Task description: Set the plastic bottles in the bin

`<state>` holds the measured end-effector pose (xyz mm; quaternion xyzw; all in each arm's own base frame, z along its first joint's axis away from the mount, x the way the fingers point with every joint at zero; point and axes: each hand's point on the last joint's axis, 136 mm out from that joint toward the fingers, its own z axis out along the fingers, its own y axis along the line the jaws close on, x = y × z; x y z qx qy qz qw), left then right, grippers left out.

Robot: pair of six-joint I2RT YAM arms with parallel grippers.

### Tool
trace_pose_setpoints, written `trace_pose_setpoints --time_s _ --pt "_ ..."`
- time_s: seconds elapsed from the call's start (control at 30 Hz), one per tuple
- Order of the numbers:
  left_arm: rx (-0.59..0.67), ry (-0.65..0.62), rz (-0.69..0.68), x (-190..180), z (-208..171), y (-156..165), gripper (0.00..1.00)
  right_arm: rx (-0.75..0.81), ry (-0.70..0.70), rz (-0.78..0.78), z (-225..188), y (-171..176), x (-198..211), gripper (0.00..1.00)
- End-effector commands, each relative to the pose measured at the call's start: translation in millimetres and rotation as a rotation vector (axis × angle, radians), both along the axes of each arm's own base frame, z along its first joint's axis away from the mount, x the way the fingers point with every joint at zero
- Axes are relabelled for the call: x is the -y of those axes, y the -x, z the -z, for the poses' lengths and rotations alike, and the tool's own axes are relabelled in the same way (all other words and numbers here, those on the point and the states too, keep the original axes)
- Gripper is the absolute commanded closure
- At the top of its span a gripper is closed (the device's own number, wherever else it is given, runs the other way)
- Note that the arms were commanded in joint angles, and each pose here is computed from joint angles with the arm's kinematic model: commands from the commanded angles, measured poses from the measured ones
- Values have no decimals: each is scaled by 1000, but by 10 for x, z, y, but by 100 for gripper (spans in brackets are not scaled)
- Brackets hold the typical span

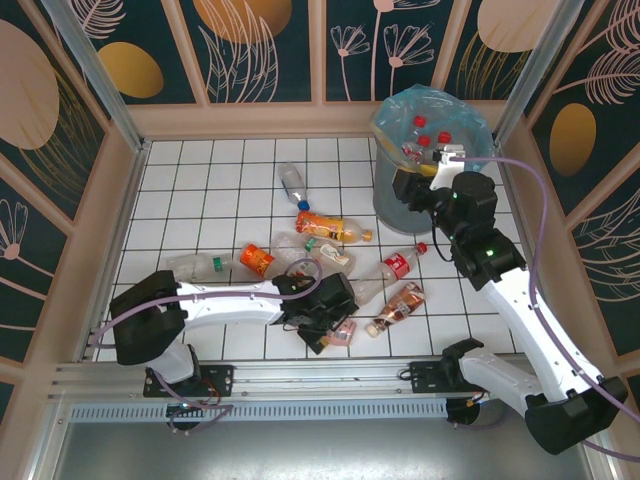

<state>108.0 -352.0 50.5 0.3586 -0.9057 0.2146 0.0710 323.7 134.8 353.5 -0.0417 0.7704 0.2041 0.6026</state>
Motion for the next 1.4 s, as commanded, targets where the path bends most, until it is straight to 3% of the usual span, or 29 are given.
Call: trace_pose_setpoints --time_s 0.0,0.3,0.43,0.57,0.73,1.1,1.37 --pt "-18 27 5 102 -1 27 11 33 6 8 -27 6 8 44" --pt "-31 -40 -30 -180 269 88 22 17 -2 8 87 -15 -6 44" --pt "-10 -85 -20 -306 350 81 20 8 -6 3 120 -35 -27 44" --pt "-24 -120 -5 -385 446 125 12 -4 -20 -9 146 -52 -63 44" --pt "44 -167 9 -439 340 17 12 -7 -25 -11 152 -55 -70 44" --pt "190 -303 56 -826 101 -150 24 -17 -17 -13 202 -104 -97 44" --pt "242 -328 107 -958 121 -204 19 -15 -19 -12 204 -162 -124 44"
